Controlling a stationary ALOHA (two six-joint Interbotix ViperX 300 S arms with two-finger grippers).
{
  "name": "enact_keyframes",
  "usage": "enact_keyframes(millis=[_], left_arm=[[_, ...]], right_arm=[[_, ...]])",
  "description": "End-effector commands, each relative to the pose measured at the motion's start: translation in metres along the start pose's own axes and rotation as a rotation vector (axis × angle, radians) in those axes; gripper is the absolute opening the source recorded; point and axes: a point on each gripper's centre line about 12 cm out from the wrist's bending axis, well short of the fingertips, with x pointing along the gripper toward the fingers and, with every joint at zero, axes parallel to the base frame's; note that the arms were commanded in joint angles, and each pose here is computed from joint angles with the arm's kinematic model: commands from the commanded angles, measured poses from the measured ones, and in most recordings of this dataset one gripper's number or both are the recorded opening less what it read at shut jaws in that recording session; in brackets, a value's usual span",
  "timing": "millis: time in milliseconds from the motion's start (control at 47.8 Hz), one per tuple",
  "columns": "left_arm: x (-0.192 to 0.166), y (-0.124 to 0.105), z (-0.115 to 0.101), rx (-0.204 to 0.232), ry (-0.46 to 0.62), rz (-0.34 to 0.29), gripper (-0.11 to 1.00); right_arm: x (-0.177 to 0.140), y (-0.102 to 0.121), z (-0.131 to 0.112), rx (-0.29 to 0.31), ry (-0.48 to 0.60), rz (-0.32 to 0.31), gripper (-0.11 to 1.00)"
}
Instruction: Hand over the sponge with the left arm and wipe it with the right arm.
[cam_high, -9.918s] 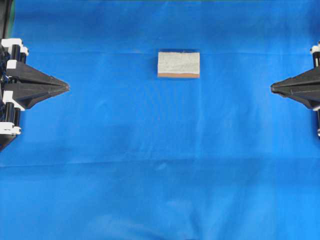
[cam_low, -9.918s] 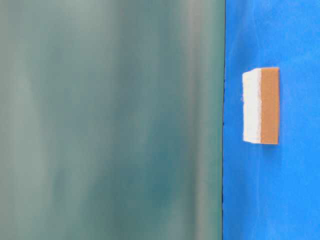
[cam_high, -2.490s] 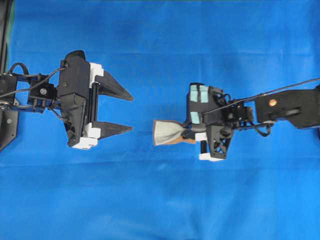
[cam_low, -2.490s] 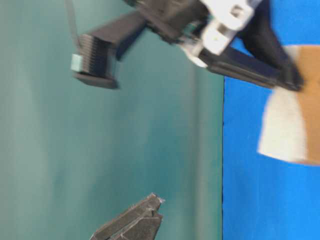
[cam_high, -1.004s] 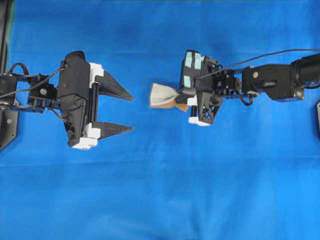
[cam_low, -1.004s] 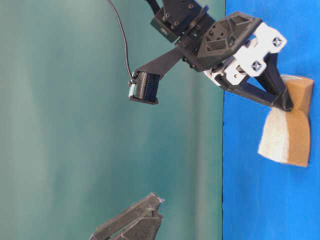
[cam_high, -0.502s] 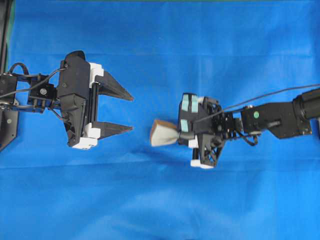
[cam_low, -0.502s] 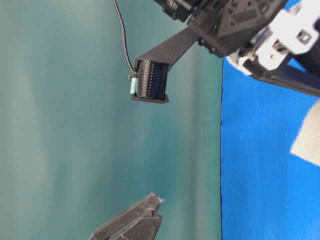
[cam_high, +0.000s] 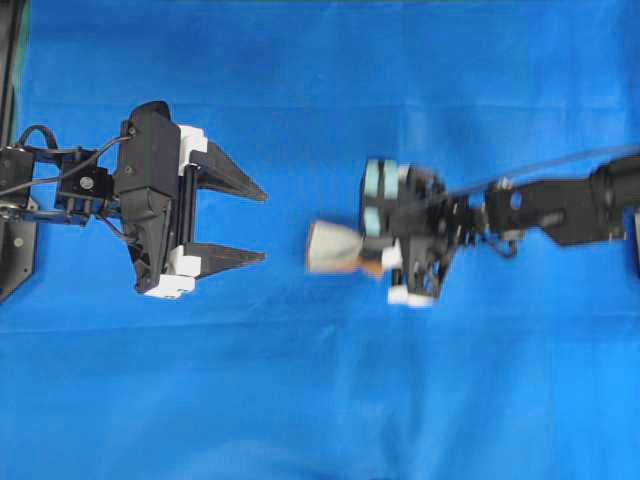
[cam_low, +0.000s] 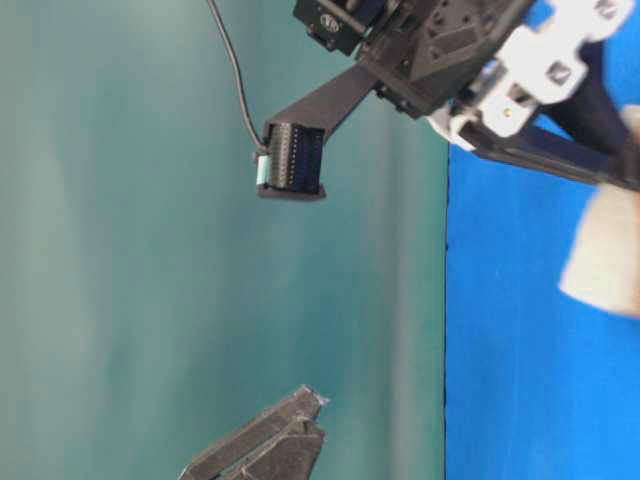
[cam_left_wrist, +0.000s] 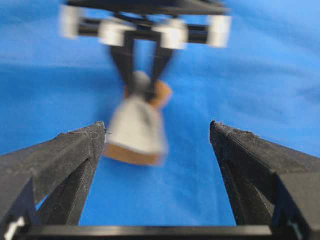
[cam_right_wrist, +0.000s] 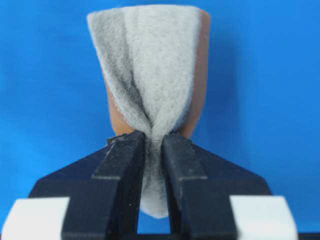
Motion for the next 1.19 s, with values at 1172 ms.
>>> enact_keyframes(millis=[1172], left_arm=[[-0.002,-0.005,0.003,0.008,-0.022,-0.014,0.81]], right_arm=[[-0.012,0.081,0.006,-0.005,-0.078,0.158,0.21]])
